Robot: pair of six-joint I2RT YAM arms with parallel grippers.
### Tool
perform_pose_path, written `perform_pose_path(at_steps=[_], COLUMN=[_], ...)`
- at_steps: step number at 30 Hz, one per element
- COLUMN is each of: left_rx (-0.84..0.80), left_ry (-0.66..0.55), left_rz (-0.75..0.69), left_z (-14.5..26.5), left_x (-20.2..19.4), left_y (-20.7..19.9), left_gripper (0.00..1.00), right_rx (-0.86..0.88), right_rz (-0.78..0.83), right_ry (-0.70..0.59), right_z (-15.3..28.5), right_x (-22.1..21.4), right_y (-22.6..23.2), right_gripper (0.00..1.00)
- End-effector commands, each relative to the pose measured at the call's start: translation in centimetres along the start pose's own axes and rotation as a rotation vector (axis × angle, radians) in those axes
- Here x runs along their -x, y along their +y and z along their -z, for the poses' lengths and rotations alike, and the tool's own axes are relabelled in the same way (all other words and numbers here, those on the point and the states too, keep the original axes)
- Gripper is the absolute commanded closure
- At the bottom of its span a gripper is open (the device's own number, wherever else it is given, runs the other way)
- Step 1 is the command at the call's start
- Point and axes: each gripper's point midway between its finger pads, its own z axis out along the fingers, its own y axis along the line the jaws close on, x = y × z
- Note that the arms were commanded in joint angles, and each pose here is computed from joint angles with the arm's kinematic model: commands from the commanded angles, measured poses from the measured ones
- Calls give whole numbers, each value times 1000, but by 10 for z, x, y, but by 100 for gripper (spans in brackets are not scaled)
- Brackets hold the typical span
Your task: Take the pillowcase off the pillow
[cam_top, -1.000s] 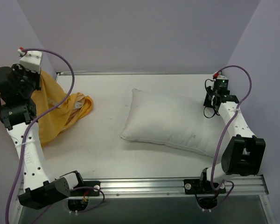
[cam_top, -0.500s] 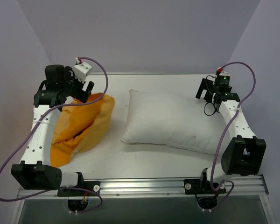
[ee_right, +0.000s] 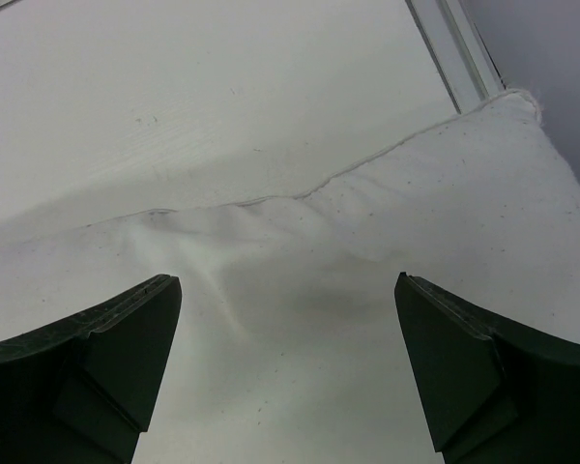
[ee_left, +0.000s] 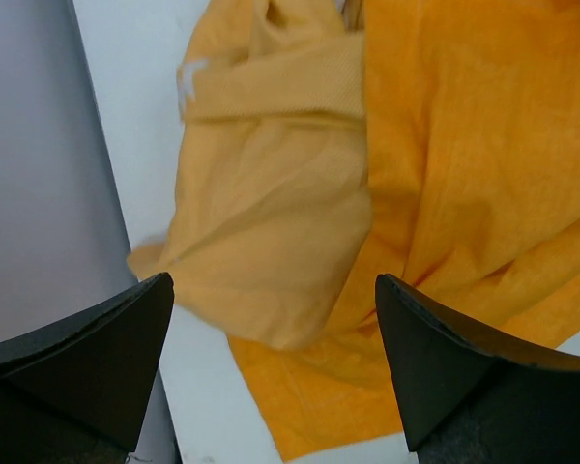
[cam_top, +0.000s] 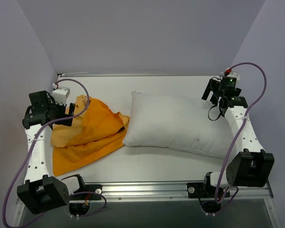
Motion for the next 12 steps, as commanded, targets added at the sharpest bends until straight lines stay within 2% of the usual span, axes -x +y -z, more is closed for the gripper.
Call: perform_pose_path(at_steps=[1, 5, 12], left_rx=[59, 104, 97], left_ry=[78, 110, 115], left_rz=[57, 79, 97], left_z=[5, 9, 14], left_x=[-47, -79, -94], left_y=[11, 16, 5], left_gripper=[6, 6, 6], right_rx=[-4, 36, 85], right_rz=[-29, -32, -19], right_ry=[-67, -83, -77], right_z=[22, 27, 28], right_x=[17, 14, 8], right_y=[0, 6, 13], right_gripper=[0, 0, 0])
